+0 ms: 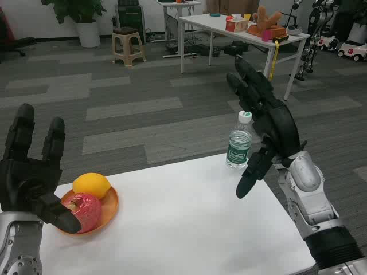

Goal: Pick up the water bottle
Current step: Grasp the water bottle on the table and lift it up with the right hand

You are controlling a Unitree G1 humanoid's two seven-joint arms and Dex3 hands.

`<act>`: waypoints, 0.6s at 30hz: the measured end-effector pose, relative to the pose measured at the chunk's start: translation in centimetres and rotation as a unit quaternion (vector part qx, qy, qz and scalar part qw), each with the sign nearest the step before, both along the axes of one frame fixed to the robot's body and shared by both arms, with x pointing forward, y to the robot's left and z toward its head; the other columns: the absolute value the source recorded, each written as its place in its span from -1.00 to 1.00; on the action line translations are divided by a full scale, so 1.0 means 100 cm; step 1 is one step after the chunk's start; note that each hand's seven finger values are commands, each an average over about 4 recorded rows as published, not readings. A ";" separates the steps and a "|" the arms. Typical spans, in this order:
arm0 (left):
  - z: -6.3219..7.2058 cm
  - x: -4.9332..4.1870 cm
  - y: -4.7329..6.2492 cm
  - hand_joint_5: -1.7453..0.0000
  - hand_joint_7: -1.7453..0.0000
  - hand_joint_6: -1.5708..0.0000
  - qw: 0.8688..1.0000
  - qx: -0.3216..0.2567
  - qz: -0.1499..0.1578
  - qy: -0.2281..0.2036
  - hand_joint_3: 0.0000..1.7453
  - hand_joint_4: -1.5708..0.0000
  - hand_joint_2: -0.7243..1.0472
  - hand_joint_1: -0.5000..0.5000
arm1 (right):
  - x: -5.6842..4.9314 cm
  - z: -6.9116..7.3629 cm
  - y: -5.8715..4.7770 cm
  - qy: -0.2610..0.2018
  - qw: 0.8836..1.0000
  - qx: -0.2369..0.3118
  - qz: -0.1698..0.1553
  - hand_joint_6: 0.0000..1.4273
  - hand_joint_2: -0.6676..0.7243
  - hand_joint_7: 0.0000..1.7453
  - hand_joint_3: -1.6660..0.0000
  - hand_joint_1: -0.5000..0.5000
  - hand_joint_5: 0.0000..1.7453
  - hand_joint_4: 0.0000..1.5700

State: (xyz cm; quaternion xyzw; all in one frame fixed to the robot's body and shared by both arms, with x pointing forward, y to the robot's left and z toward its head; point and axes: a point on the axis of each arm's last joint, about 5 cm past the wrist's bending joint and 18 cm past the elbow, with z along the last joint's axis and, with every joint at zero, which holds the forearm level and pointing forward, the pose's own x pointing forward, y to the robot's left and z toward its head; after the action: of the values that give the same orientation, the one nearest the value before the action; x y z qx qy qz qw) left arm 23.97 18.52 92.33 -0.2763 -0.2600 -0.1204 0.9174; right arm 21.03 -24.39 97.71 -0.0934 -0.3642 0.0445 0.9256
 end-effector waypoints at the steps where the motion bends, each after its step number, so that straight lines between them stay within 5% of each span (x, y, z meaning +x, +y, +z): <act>1: 0.000 0.0004 0.000 1.00 1.00 1.00 1.000 0.000 -0.001 0.000 -0.90 1.00 -0.93 -0.96 | 0.000 -0.001 0.001 -0.003 1.000 0.013 -0.008 -1.00 1.00 -1.00 1.00 -0.92 -1.00 -1.00; 6: 0.001 0.0057 -0.004 1.00 1.00 1.00 1.000 0.002 -0.009 0.002 -0.95 1.00 -1.00 -0.96 | 0.003 -0.006 0.007 -0.028 0.991 0.114 -0.068 -1.00 1.00 -1.00 1.00 -0.92 -1.00 -1.00; 18: 0.003 0.0071 -0.005 1.00 1.00 1.00 1.000 0.002 -0.013 0.000 -0.95 1.00 -1.00 -0.96 | 0.004 -0.005 0.008 -0.032 0.990 0.118 -0.068 -1.00 1.00 -1.00 1.00 -0.92 -1.00 -1.00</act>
State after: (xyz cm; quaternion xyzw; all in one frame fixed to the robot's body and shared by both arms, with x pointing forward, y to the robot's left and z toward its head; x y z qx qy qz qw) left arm 24.69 17.98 92.62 -0.2773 -0.2560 -0.1326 0.9165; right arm 21.38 -23.57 97.20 -0.0092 -0.3888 -0.0648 0.9190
